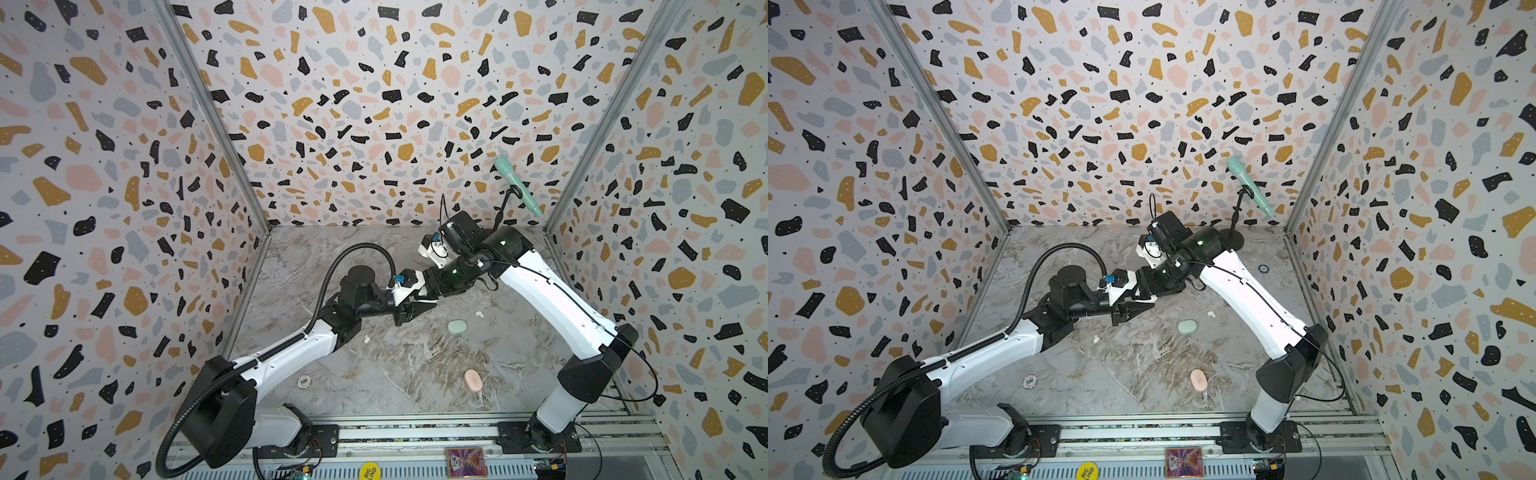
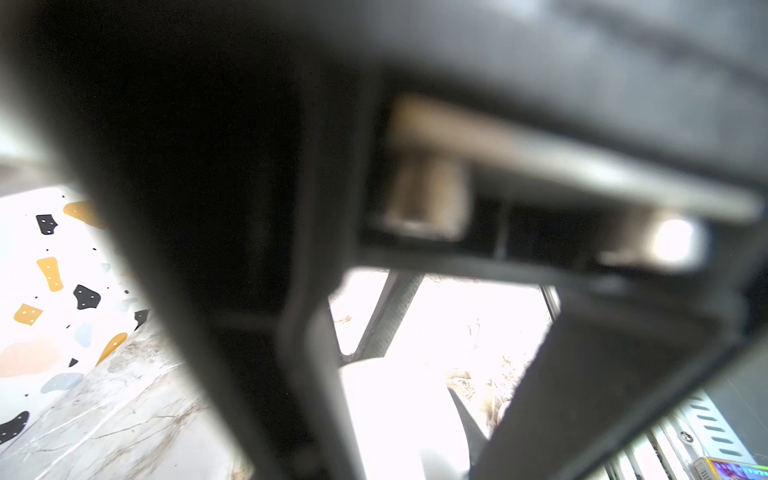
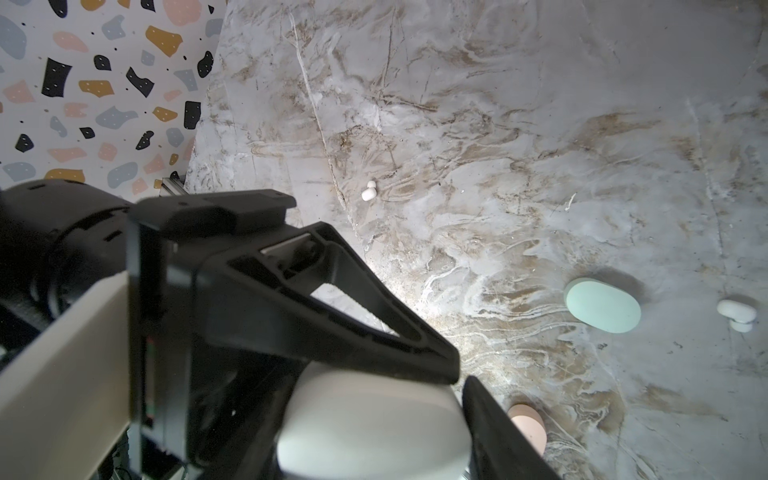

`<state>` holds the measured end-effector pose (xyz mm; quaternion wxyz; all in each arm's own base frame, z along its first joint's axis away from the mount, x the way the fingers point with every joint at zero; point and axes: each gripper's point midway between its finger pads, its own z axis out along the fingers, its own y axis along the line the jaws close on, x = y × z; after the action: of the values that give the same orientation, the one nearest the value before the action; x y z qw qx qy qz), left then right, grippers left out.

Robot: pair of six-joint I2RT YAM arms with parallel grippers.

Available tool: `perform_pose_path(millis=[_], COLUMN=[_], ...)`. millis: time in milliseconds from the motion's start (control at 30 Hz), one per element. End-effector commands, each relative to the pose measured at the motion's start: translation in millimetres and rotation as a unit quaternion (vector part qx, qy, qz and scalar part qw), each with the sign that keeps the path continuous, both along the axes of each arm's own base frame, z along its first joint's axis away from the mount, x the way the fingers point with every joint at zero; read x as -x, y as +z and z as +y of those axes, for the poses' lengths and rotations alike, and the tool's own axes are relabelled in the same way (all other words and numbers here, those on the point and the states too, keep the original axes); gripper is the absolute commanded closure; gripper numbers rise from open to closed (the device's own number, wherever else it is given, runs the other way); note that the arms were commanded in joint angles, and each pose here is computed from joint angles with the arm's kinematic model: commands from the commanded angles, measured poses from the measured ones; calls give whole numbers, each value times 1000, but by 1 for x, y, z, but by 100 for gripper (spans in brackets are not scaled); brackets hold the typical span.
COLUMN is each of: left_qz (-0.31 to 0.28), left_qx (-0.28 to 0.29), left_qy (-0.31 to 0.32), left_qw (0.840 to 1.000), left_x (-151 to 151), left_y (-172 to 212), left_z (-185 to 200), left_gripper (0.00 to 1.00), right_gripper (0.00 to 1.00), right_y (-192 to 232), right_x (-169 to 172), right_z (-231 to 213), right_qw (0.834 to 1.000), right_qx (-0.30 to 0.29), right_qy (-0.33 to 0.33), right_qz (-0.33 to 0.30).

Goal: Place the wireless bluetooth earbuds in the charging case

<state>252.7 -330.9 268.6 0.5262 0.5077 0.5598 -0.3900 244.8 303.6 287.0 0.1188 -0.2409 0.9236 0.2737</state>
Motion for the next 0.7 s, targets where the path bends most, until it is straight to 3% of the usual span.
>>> perform_pose_path(millis=[0, 667], left_qz=[-29, -33], left_qx=[2, -13], left_qy=[-4, -6], left_qw=[1000, 999], left_x=[0, 2], left_y=[13, 8], left_z=[-4, -5], left_gripper=[56, 51], right_gripper=[48, 46], right_y=[5, 3], right_x=[7, 8], right_z=[0, 1], right_qw=[1000, 1000], right_qx=[2, 0], right_qy=[12, 13], right_qz=[3, 8])
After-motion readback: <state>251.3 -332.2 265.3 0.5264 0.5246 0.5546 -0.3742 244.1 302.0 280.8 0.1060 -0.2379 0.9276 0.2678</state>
